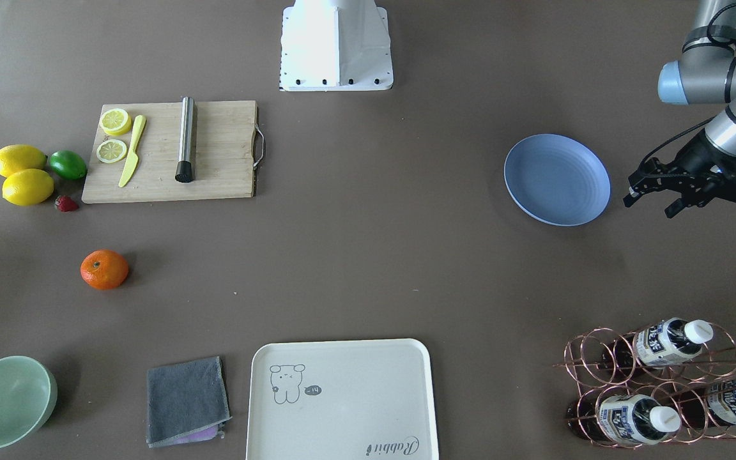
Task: Pick orange to plate
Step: 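Push the blue plate with the left gripper toward the table center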
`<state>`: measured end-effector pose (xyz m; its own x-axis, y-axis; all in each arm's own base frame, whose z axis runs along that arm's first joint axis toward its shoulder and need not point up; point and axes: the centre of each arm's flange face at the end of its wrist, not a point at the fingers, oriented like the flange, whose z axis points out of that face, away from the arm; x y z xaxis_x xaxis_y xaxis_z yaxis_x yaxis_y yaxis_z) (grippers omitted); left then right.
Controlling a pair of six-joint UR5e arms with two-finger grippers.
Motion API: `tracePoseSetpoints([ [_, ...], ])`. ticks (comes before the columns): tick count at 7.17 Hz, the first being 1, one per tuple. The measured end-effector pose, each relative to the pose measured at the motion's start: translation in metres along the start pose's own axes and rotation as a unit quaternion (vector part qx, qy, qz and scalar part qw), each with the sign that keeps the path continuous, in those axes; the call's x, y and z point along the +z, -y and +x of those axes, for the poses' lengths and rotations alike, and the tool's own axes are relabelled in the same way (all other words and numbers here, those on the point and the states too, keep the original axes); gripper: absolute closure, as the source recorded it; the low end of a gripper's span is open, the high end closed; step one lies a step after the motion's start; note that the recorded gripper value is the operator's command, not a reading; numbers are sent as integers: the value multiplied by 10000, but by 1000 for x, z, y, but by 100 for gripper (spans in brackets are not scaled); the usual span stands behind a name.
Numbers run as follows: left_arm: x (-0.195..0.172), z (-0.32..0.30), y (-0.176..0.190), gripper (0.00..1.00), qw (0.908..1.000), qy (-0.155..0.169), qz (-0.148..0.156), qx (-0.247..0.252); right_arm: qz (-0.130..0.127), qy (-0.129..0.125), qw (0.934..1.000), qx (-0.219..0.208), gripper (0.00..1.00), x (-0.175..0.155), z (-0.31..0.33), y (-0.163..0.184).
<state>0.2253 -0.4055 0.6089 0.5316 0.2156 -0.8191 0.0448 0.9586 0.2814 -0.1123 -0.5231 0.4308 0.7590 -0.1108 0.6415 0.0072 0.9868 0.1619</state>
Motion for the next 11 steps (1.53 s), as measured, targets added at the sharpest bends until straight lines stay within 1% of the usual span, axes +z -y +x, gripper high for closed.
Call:
tracePoseSetpoints([
  [1,13,12,-22,19,9999,-114,-32,4,23,27,10000,8,0,-3,-6,-2],
  [2,19,21,-34,54,9997,-242,-58,0,35,39,10000,7,0,-4,-9,-3],
  [3,19,25,-40,82,9994,-338,-70,12,43,45,10000,6,0,-5,-10,-3],
  [4,19,25,-44,99,9991,-398,-123,26,49,49,10000,2,0,-6,-11,-3],
  [6,17,22,-47,100,9986,-471,-234,27,56,53,10000,-1,0,-6,-12,-3],
  [8,9,18,-39,100,9984,-522,-204,-33,58,54,10000,-5,0,-7,-12,-3],
  [9,-4,18,-24,100,9973,-692,-218,-114,58,55,10000,-6,0,-7,-12,-3],
  [11,-32,36,29,100,9929,-1109,-164,-407,59,53,10000,-6,0,-7,-12,-3],
])
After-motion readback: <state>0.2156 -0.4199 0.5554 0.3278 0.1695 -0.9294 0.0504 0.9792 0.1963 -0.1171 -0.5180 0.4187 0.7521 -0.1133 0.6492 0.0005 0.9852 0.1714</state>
